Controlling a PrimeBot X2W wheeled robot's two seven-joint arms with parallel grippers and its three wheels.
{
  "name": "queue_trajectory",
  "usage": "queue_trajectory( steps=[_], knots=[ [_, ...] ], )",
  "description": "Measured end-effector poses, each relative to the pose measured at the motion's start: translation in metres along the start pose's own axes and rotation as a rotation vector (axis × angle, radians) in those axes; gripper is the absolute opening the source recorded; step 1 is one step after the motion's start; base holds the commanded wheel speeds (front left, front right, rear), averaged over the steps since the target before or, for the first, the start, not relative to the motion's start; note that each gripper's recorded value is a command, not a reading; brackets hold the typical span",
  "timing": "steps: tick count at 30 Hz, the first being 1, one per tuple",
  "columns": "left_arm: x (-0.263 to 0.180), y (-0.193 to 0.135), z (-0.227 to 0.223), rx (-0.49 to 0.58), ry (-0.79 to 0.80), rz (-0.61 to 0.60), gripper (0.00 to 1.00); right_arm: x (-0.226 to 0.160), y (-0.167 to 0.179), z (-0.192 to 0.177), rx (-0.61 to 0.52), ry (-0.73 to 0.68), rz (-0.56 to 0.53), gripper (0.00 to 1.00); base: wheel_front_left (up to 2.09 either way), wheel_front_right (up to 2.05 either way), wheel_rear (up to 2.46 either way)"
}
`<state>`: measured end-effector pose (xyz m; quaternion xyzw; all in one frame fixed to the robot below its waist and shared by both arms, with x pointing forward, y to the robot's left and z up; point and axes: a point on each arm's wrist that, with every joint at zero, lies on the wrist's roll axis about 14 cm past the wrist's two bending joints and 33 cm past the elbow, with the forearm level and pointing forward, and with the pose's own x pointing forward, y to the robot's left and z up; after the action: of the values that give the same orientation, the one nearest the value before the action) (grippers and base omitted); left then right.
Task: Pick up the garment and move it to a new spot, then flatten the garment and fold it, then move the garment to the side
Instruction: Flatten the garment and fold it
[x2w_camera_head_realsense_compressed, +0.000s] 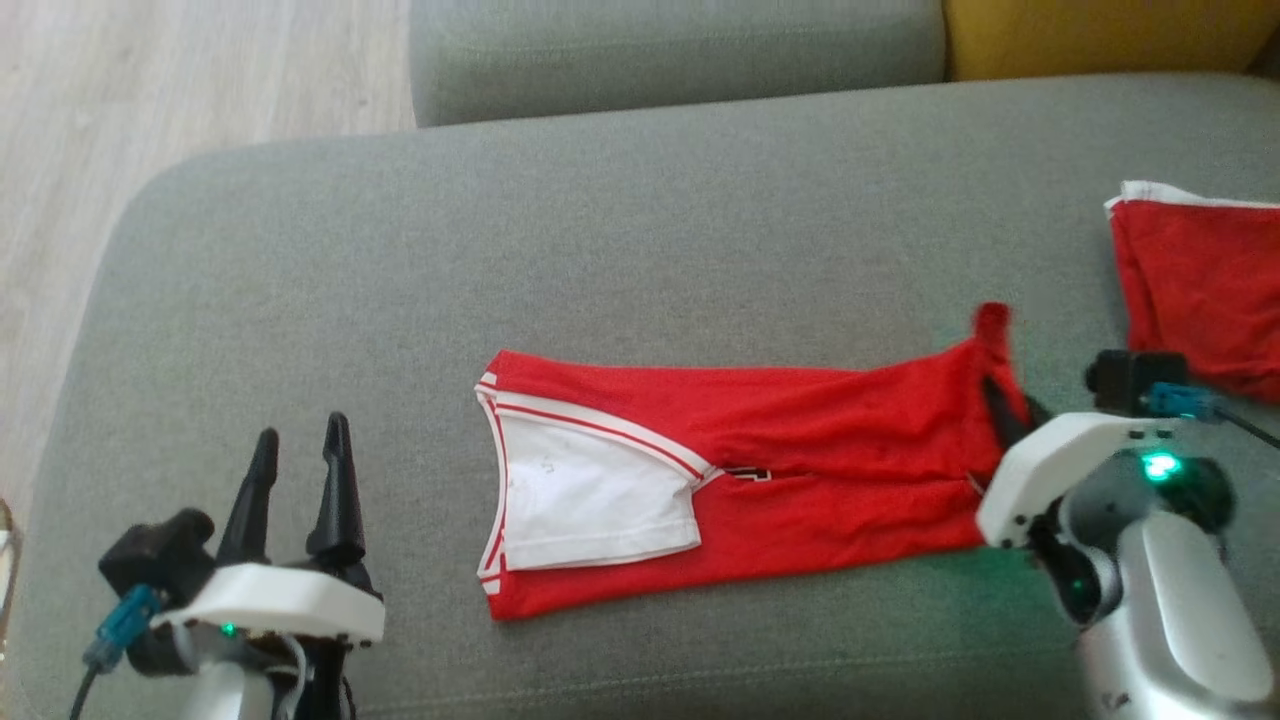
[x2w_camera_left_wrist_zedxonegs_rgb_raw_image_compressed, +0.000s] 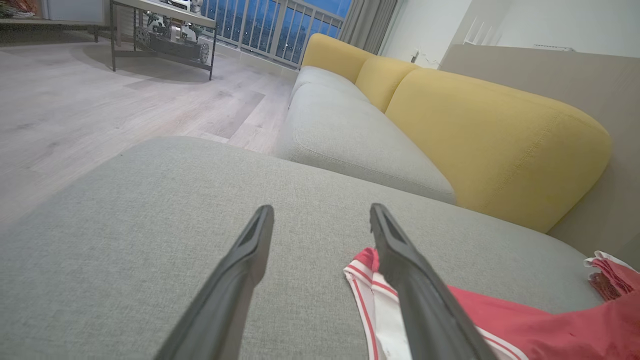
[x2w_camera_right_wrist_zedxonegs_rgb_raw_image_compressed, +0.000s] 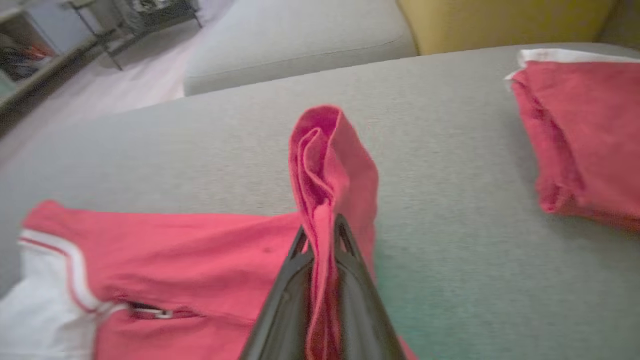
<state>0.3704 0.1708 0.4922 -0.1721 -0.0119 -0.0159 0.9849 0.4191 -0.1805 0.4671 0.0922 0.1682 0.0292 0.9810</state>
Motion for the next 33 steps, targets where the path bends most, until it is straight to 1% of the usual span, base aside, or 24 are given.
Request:
queue_trajectory(
  steps=[3,8,10,11,14,18,22,26,30,33],
  knots=[
    [-0.006,0.002,-0.002,-0.003,0.004,0.008,1.00,-0.006,0.034,0.007,0.080,-0.001,0.117,0.00,0.00,0.00,0.00],
    [-0.011,0.007,-0.002,-0.007,0.003,0.027,1.00,-0.010,0.082,0.014,0.290,0.015,0.301,0.00,0.00,0.00,0.00],
    [-0.013,0.010,-0.002,-0.008,0.004,0.038,1.00,-0.009,0.098,0.010,0.375,0.040,0.358,0.00,0.00,0.00,0.00],
    [-0.013,0.010,-0.002,-0.008,0.004,0.038,1.00,-0.009,0.098,0.010,0.375,0.040,0.358,0.00,0.00,0.00,0.00],
    [-0.017,0.015,-0.003,-0.010,0.008,0.058,1.00,-0.007,0.123,-0.001,0.500,0.096,0.433,0.00,0.00,0.00,0.00],
    [-0.023,0.025,-0.005,-0.013,0.012,0.093,1.00,0.000,0.163,-0.006,0.617,0.149,0.526,0.00,0.00,0.00,0.00],
    [-0.030,0.035,-0.006,-0.014,0.016,0.130,1.00,0.004,0.204,-0.008,0.660,0.196,0.608,0.00,0.00,0.00,0.00],
    [-0.037,0.044,-0.006,-0.017,0.015,0.162,1.00,0.004,0.233,-0.025,0.664,0.265,0.646,0.00,0.00,0.00,0.00],
    [-0.042,0.051,-0.006,-0.018,0.015,0.189,1.00,0.006,0.249,-0.044,0.663,0.325,0.642,0.00,0.00,0.00,0.00],
    [-0.042,0.056,-0.006,-0.019,0.015,0.201,1.00,0.012,0.254,-0.051,0.667,0.344,0.626,0.00,0.00,0.00,0.00]
  ],
)
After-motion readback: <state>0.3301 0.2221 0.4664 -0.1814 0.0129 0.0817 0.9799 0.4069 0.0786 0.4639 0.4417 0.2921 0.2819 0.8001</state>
